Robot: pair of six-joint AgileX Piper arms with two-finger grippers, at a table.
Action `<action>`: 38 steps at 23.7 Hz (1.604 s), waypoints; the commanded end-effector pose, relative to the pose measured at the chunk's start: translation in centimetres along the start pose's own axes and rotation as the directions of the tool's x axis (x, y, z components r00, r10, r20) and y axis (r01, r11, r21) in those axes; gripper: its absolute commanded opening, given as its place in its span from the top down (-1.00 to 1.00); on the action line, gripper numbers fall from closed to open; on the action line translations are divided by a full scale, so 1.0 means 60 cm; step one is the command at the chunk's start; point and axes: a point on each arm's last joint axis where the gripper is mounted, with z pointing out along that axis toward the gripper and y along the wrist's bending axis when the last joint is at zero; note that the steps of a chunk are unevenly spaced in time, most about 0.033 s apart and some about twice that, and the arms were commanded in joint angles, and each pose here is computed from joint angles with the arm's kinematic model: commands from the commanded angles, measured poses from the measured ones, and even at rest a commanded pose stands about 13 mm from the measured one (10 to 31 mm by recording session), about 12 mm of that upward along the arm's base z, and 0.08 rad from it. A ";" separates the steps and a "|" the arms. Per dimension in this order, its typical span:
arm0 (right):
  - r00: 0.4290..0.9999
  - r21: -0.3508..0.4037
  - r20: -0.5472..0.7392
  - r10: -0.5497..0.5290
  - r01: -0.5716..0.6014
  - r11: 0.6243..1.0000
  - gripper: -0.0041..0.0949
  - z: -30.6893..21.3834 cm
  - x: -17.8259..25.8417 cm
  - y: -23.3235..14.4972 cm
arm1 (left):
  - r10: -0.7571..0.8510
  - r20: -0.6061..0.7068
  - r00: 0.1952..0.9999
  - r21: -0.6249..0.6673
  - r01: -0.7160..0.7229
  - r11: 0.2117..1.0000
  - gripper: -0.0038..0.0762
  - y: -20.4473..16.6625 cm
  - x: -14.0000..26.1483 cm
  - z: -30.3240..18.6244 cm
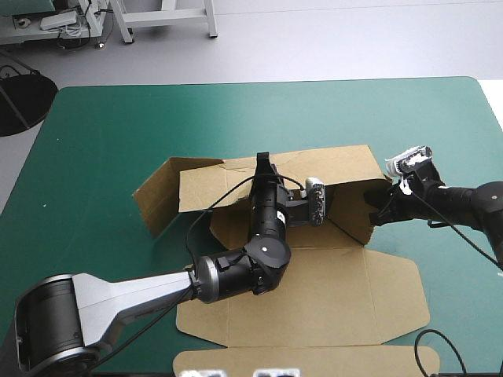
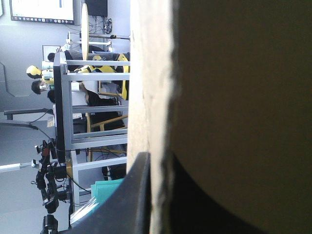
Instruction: Fold the box
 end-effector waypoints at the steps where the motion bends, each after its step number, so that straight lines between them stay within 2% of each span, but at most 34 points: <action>1: 1.000 -0.049 0.006 0.002 -0.001 0.999 0.92 -0.006 -0.007 0.009 | -0.008 0.101 0.995 -0.008 0.009 1.000 0.57 0.013 -0.015 -0.010; 3: 1.000 -0.055 0.004 0.006 -0.005 0.998 0.92 -0.006 -0.007 0.010 | 0.042 0.101 0.994 -0.064 -0.036 0.997 0.32 0.019 -0.014 -0.003; 5: 1.000 -0.071 -0.002 0.008 -0.008 0.997 0.92 -0.006 -0.006 0.012 | 0.076 0.090 0.993 -0.112 -0.066 0.992 -0.05 0.027 -0.011 0.003; 6: 1.000 -0.073 -0.003 0.008 -0.008 0.997 0.92 -0.006 -0.006 0.012 | 0.087 0.096 0.992 -0.124 -0.075 0.989 -0.11 0.028 -0.012 0.003; 17: 1.000 -0.075 -0.006 0.005 -0.006 0.997 0.92 -0.006 -0.005 0.013 | 0.007 0.179 0.984 -0.102 0.012 0.995 -0.11 0.013 -0.039 -0.027; 22: 1.000 -0.077 -0.007 0.017 -0.018 0.997 0.92 -0.006 -0.005 0.013 | 0.033 0.208 0.978 -0.133 -0.005 0.991 -0.11 0.000 -0.063 -0.071; 25: 1.000 -0.076 -0.008 0.025 -0.025 0.997 0.92 -0.006 -0.005 0.013 | 0.072 0.227 0.971 -0.194 -0.027 0.981 -0.11 -0.009 -0.081 -0.113; 29: 0.999 -0.076 -0.009 0.034 -0.034 0.996 0.92 -0.006 -0.005 0.013 | 0.045 0.291 0.956 -0.211 0.018 0.977 -0.11 -0.012 -0.094 -0.166; 31: 0.999 -0.076 -0.009 0.041 -0.041 0.996 0.92 -0.006 -0.005 0.013 | 0.031 0.329 0.944 -0.219 0.045 0.975 0.09 -0.007 -0.097 -0.202; 33: 0.999 -0.077 -0.010 0.043 -0.043 0.996 0.92 -0.006 -0.005 0.013 | 0.001 0.352 0.936 -0.243 0.090 0.966 0.74 0.017 -0.087 -0.231; 34: 0.999 -0.077 -0.010 0.043 -0.043 0.996 0.92 -0.006 -0.005 0.013 | -0.010 0.358 0.934 -0.254 0.108 0.961 0.94 0.027 -0.083 -0.235; 38: 0.999 -0.077 -0.010 0.051 -0.052 0.996 0.92 -0.006 -0.005 0.013 | -0.172 0.419 0.892 -0.213 0.281 0.936 0.92 0.088 -0.048 -0.240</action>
